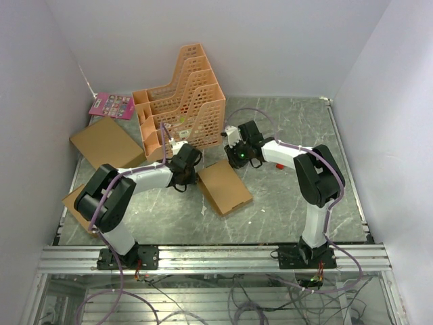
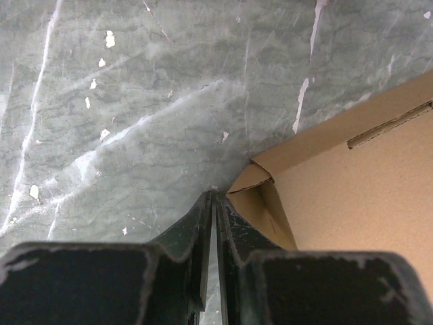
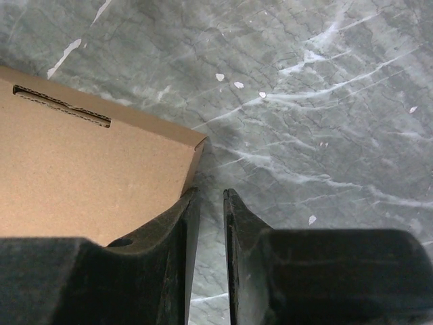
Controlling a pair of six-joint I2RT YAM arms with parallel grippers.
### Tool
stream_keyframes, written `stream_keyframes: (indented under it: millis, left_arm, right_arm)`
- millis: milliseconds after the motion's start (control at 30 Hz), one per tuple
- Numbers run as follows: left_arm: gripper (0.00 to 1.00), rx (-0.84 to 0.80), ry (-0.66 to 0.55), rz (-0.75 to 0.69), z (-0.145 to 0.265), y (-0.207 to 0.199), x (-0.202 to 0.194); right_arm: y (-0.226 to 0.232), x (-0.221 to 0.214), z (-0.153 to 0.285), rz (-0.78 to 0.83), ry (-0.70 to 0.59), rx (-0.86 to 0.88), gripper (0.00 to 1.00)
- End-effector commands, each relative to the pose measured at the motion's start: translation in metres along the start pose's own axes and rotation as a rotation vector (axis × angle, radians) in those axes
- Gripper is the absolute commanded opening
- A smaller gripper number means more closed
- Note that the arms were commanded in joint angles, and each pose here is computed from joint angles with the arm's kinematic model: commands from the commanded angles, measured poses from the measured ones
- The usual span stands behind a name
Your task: Fold the paper box
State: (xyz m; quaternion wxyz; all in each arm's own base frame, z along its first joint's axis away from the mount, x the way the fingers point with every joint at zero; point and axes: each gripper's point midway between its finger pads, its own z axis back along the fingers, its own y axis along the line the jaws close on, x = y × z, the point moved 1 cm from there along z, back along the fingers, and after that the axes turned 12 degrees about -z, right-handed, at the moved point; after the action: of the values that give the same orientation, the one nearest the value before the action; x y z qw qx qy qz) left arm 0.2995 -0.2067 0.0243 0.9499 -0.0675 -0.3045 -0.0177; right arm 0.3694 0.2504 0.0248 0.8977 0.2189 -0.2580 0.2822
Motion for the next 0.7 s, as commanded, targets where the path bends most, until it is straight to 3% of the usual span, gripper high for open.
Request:
stream_keyframes:
  millis: [0, 433, 667]
  left_arm:
    - [0.18, -0.122, -0.065, 0.04, 0.006, -0.026, 0.025]
    - [0.18, -0.291, -0.146, 0.118, 0.01, -0.059, 0.046]
    - [0.19, -0.469, -0.179, 0.055, 0.015, -0.089, 0.054]
  right_arm:
    - [0.028, -0.008, -0.001, -0.031, 0.015, 0.097, 0.21]
    - [0.047, -0.013, -0.002, -0.075, 0.026, 0.202, 0.21]
    - [0.065, -0.019, 0.0, -0.079, 0.044, 0.319, 0.21]
